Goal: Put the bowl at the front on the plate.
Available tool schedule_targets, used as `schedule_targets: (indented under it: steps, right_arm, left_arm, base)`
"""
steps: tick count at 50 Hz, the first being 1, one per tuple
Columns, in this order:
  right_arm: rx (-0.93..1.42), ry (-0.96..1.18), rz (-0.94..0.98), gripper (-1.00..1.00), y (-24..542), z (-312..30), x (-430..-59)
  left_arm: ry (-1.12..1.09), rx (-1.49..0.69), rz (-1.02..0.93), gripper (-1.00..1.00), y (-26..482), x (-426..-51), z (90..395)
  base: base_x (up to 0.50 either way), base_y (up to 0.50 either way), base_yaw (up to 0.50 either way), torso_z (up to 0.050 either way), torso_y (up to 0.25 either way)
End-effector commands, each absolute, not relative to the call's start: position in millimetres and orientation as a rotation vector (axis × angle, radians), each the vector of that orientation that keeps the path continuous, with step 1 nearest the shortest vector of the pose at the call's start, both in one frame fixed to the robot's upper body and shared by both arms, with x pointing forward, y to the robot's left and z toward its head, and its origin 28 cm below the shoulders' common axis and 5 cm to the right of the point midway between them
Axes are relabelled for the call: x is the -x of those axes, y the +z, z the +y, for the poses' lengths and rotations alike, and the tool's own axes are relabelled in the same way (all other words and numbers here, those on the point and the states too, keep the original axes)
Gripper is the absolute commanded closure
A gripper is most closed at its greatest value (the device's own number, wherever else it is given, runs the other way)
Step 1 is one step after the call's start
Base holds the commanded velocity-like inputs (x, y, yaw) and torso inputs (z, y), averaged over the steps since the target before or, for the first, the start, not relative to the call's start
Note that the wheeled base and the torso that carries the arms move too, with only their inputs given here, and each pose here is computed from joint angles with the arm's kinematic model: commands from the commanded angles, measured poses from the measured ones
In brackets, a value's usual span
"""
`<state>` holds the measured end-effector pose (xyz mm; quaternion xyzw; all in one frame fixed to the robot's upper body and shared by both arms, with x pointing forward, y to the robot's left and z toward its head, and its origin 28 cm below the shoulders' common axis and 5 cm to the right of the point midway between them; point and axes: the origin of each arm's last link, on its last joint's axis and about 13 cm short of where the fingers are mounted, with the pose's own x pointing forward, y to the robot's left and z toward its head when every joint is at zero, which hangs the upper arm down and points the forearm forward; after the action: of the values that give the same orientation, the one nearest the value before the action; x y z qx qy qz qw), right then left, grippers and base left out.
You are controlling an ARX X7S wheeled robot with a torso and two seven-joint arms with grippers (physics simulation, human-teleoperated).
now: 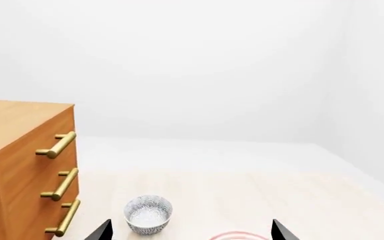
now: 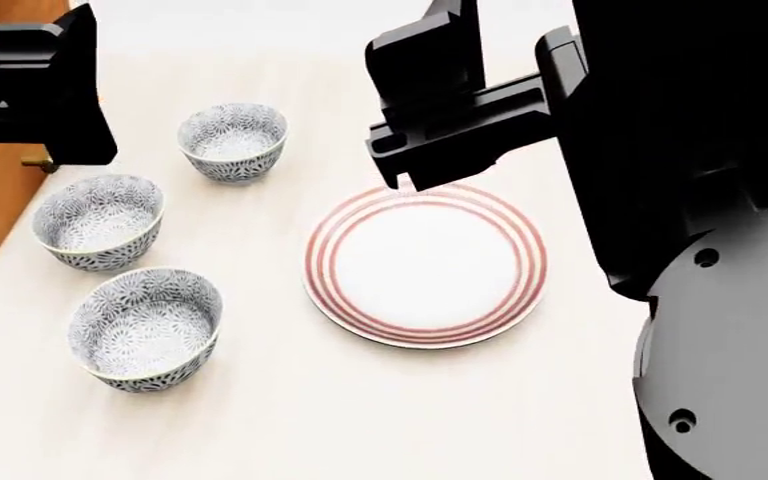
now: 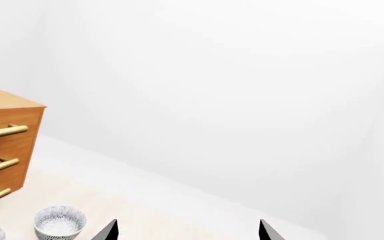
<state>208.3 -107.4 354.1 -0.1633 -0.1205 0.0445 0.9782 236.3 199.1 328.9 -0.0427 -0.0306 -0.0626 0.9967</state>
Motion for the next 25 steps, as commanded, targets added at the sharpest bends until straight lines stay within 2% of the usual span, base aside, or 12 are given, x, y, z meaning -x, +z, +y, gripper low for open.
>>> schedule_targets:
  steps: [1, 25]
  right_arm:
    - [0.329, 0.092, -0.239, -1.00, 353.5, -107.4, -209.0]
    - [0.326, 0.088, -0.240, -1.00, 353.6, -108.5, -208.8]
  left_arm:
    - [-0.122, 0.088, -0.055, -1.00, 321.2, -237.1, 200.0]
    - [-0.120, 0.091, -0.029, -1.00, 323.9, -238.8, 199.7]
  base:
    - [0.11, 0.00, 0.00, 0.000, 0.000]
    - [0.12, 0.00, 0.00, 0.000, 0.000]
